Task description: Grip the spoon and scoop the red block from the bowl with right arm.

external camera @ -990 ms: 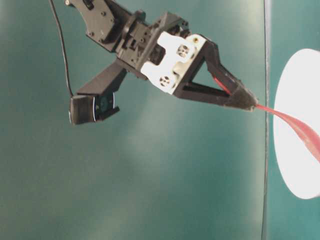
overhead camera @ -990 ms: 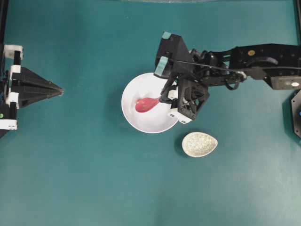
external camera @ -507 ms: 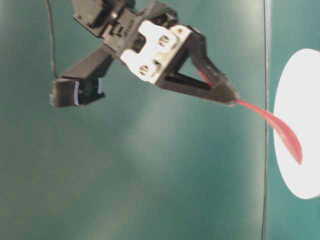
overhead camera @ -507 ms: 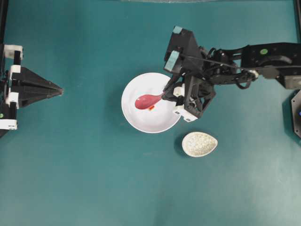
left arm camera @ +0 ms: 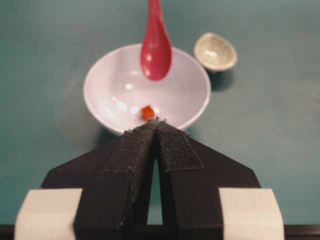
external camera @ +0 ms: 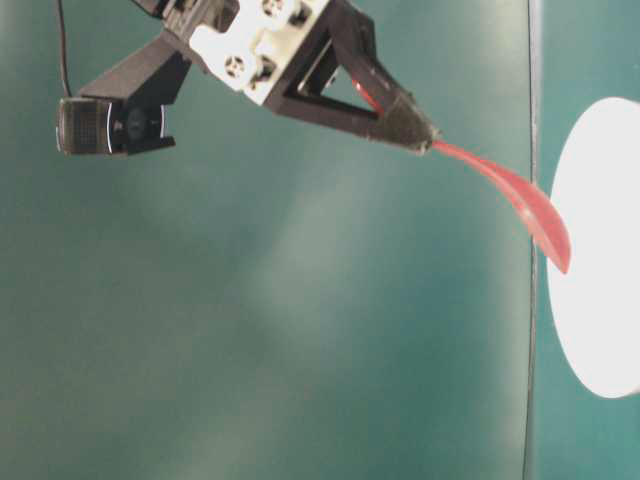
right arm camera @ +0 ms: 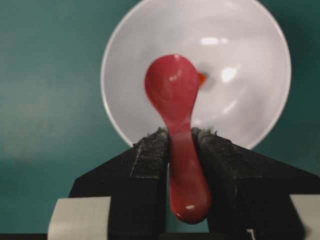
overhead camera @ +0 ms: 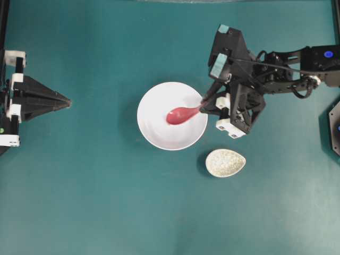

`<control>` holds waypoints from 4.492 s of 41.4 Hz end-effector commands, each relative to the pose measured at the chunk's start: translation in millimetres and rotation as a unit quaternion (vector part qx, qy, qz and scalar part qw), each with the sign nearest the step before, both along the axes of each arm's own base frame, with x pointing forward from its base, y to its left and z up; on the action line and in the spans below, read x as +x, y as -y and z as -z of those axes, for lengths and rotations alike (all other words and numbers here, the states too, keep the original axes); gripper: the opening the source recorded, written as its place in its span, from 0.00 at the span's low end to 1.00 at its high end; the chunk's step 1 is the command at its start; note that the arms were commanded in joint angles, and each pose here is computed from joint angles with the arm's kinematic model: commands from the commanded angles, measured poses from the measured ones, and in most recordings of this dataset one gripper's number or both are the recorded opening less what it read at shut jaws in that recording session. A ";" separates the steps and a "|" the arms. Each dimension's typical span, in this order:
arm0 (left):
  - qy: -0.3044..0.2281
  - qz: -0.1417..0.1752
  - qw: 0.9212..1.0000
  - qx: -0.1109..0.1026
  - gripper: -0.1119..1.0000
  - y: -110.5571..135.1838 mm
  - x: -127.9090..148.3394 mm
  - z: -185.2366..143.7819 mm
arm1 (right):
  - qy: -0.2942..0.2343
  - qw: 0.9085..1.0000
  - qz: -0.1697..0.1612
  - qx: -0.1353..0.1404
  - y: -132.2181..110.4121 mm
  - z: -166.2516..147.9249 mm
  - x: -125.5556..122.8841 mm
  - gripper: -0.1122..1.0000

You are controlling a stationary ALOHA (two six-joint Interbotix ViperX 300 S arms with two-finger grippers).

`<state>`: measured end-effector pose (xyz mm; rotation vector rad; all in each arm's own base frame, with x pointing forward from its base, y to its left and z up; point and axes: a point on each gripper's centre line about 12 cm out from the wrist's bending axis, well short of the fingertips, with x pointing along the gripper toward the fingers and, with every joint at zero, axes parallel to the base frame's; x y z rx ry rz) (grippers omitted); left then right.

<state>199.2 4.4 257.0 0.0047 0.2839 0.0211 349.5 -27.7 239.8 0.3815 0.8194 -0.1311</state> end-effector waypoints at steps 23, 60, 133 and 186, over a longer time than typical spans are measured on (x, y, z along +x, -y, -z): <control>0.008 -0.001 1.000 0.002 0.10 -0.7 2.6 -5.3 | -0.017 1.000 -0.010 0.001 -2.5 -5.2 -6.7 0.32; 0.008 -0.001 1.000 0.002 0.10 -0.7 2.6 -5.3 | -0.065 0.998 -0.018 -0.019 4.2 36.0 20.4 0.32; 0.008 -0.001 1.000 0.003 0.10 -0.7 2.6 -5.1 | 0.030 0.999 0.026 -0.021 20.1 16.1 54.1 0.32; 0.008 -0.001 1.000 0.002 0.10 -0.7 2.6 -5.3 | 0.067 0.997 0.041 -0.019 19.5 16.8 52.8 0.32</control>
